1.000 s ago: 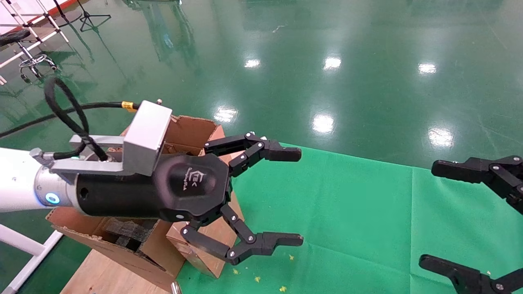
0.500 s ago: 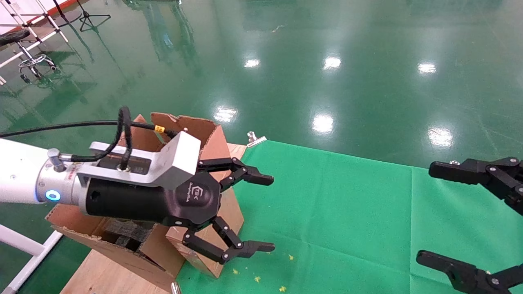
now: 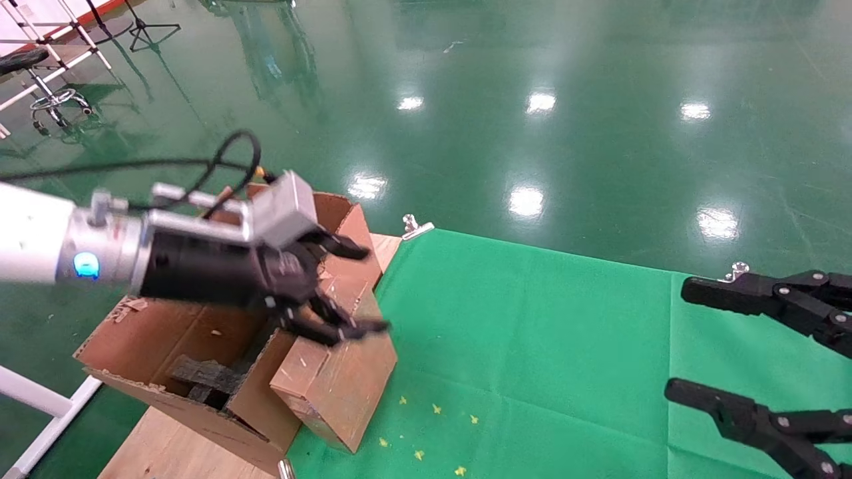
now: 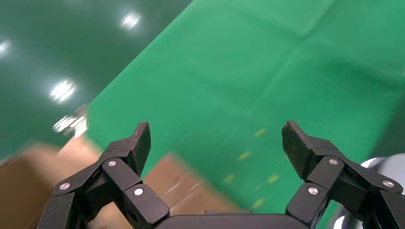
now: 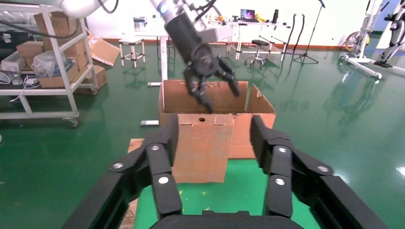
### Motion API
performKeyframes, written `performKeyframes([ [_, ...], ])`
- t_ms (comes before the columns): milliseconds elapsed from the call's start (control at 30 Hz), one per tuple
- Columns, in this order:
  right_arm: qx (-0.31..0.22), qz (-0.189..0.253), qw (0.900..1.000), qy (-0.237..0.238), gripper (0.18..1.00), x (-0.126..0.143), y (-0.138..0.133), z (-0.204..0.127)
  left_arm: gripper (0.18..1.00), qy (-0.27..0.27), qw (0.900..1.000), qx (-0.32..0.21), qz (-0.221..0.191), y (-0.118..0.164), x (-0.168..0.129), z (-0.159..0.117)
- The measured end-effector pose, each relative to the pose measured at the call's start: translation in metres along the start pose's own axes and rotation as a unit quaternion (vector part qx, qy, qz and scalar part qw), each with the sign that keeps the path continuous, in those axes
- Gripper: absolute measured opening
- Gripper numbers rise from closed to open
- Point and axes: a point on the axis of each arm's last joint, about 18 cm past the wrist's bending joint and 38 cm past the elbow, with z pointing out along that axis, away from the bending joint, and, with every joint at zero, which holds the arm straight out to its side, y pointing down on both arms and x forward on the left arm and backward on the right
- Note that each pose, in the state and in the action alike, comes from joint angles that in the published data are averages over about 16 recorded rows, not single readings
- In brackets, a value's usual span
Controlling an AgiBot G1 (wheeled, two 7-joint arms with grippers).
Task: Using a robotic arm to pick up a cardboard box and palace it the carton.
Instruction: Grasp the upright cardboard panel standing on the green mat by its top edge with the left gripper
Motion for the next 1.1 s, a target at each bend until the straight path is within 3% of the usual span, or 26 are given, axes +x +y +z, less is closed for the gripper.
performKeyframes([
  [200, 0.0, 0.0, 1.0, 0.0, 0.577, 0.0, 0.0, 0.0, 1.001, -0.04, 0.995, -0.05, -0.077, -0.005, -0.016, -0.006],
  [433, 0.0, 0.0, 1.0, 0.0, 0.413, 0.0, 0.0, 0.0, 1.001, -0.05, 0.9838, -0.088, -0.148, -0.002, -0.017, 0.003],
  [833, 0.0, 0.0, 1.0, 0.0, 0.239, 0.0, 0.0, 0.0, 1.001, -0.063, 0.9685, -0.138, -0.198, 0.01, -0.016, 0.018],
  [1100, 0.0, 0.0, 1.0, 0.0, 0.2, 0.0, 0.0, 0.0, 1.001, -0.056, 0.9603, -0.155, -0.225, 0.019, -0.01, 0.026],
])
